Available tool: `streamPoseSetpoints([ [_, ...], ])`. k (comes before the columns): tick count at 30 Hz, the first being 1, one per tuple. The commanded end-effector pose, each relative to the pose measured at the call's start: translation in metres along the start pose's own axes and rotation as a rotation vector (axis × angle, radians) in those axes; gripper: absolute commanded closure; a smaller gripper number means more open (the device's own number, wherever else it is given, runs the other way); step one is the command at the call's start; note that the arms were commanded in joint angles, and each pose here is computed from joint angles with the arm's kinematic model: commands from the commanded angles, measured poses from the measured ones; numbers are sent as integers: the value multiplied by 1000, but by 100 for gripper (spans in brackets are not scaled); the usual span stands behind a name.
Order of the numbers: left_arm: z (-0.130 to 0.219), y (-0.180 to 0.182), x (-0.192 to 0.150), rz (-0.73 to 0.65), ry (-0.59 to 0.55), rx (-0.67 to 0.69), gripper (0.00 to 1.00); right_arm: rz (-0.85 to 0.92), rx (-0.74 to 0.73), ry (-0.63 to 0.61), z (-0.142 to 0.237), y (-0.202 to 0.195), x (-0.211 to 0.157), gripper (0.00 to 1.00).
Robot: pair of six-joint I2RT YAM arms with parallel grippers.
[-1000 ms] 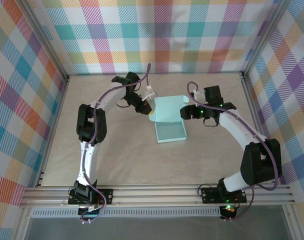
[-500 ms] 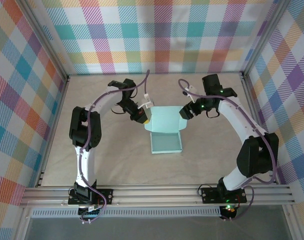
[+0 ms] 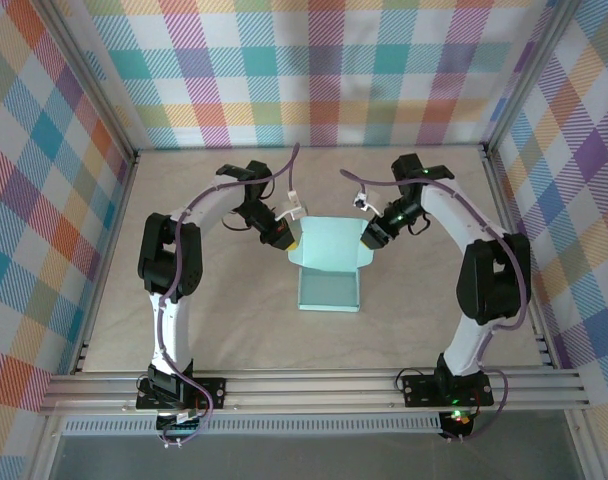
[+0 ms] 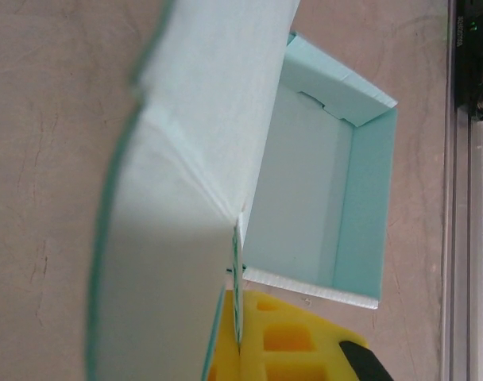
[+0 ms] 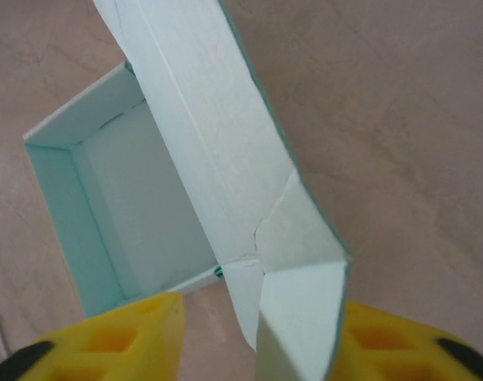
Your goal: Fold the paper box
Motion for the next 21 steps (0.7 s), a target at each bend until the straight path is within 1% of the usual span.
streamPoseSetpoints([
  [1,5,0,-2,-16,-9,4,100,52,77,-38,2,7,5,74],
  [2,4,1,-2,-16,-9,3,100,52,81,-35,1,7,5,83],
  [5,4,2,-1,-12,-9,3,100,52,90,-35,1,8,4,86],
  [14,6,3,0,-3,-13,-16,100,45,117,-29,-1,8,3,87],
  [15,6,2,0,-3,-13,-16,100,42,124,-28,-2,8,2,88],
  [16,6,3,-1,-2,-14,-15,100,38,130,-29,-2,7,2,94],
  [18,6,3,-1,-1,-13,-15,100,29,139,-25,-2,6,2,99],
  [21,6,3,-1,0,-15,-14,100,31,138,-29,-1,6,3,100],
])
Point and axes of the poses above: each hand's point on the last joint's axis, 136 mm out from that joint toward the fingers, its own z axis back along the fingers, its own y axis along the line the jaws close on, x = y × z, the point moved 9 cm from there along z, back along the fingers, and after that the axes turned 13 degrees about z, right-handed, at the moved point
